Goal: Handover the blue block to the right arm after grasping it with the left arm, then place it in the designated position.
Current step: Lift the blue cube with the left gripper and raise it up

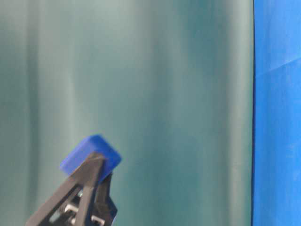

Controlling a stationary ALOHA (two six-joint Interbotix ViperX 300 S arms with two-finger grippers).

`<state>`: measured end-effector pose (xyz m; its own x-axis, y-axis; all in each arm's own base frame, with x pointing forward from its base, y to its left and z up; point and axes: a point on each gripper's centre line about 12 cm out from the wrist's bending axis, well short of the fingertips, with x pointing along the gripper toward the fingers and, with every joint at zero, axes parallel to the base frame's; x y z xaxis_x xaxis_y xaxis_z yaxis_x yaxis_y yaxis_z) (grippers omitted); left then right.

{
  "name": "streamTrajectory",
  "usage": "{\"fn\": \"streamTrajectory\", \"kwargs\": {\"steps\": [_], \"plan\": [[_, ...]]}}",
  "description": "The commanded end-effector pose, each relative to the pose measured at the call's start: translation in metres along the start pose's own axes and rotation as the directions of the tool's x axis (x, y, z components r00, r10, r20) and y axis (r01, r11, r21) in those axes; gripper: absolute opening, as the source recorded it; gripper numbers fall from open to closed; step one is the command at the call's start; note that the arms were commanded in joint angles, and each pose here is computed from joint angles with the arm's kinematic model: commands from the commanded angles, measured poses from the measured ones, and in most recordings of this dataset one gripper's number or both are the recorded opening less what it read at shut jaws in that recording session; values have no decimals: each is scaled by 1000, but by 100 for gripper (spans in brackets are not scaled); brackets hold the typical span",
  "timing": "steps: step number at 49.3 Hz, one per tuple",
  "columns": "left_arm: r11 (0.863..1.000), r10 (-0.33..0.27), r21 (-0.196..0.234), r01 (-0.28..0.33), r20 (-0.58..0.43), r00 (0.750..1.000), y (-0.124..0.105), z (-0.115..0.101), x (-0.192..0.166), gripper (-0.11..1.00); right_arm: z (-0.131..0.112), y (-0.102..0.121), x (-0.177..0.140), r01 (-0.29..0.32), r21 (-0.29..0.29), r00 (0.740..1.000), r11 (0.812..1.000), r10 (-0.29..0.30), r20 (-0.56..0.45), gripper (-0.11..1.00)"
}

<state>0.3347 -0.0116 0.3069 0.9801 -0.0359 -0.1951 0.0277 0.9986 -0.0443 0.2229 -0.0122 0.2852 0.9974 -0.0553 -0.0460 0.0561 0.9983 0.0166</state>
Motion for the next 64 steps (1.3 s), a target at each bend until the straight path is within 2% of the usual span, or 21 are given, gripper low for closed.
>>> {"fn": "streamTrajectory", "kwargs": {"steps": [1,9,30,35,43,48,53,59,64], "plan": [[1000,-6,5,6,110,994,0,9,-12,49,13,0,2,1,-1,999,1000,-1,32,97],[1000,-9,0,9,162,987,0,5,-17,48,12,0,2,1,-1,1000,1000,-1,31,97],[1000,-9,-1,9,162,987,0,5,-16,48,13,0,3,0,-15,1000,1000,0,31,97],[1000,-8,-3,9,163,987,0,5,-17,49,13,1,3,-6,-68,1000,998,8,30,97],[1000,-7,-4,7,168,986,0,6,-16,49,14,4,3,-24,-236,999,972,33,31,97],[1000,-7,-6,8,168,986,0,6,-16,49,17,5,3,-31,-355,998,935,47,36,97],[1000,-6,-7,7,168,986,0,6,-16,49,21,8,3,-37,-491,997,870,66,43,95],[1000,-5,-9,6,168,986,1,6,-16,49,24,11,4,-37,-648,995,761,89,47,94],[1000,-3,-12,5,168,986,1,6,-16,49,26,13,4,-32,-758,993,651,106,49,94]]}}
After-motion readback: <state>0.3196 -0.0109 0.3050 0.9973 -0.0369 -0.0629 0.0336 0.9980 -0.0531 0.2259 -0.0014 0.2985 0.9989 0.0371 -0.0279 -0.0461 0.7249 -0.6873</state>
